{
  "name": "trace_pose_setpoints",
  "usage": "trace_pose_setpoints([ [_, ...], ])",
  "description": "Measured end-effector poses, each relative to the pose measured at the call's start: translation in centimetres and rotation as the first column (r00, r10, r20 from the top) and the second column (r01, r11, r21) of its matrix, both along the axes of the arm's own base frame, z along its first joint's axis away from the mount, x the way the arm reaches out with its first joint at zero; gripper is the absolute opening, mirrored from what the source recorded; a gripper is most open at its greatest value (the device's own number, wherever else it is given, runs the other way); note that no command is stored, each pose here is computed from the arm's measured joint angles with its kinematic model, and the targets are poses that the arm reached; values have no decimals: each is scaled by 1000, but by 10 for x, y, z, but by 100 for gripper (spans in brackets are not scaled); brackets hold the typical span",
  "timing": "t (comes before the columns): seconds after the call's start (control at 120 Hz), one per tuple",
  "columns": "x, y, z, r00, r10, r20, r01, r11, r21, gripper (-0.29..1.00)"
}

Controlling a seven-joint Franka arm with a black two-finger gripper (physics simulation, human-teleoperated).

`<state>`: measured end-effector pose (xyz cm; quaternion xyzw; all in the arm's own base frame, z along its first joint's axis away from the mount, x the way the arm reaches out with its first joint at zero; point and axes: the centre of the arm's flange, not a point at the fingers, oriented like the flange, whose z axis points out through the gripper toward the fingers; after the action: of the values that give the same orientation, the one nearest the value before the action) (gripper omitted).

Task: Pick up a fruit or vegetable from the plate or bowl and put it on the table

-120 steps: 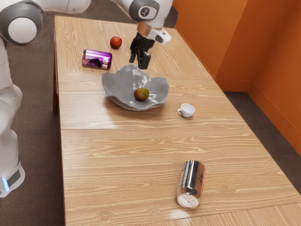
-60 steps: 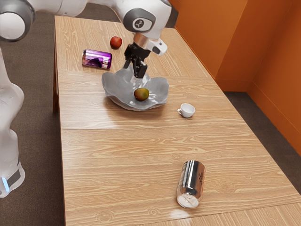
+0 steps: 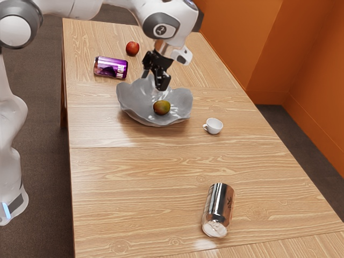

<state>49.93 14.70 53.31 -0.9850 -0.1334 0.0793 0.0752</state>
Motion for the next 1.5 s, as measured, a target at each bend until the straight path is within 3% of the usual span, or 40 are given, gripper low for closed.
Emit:
trace_pose_setpoints([
  [0.267,3,-20,2,1000,4,18,-2,997,-82,70],
  [0.45,6,-18,12,999,10,42,-7,997,-76,70],
  [0.692,-7,27,30,994,86,70,-82,995,-50,70],
  [0.892,-30,67,44,980,170,102,-163,984,-71,70],
  [1.217,-23,47,42,990,103,96,-94,991,-94,70],
  [1.5,-20,37,38,993,68,94,-53,986,-158,70],
])
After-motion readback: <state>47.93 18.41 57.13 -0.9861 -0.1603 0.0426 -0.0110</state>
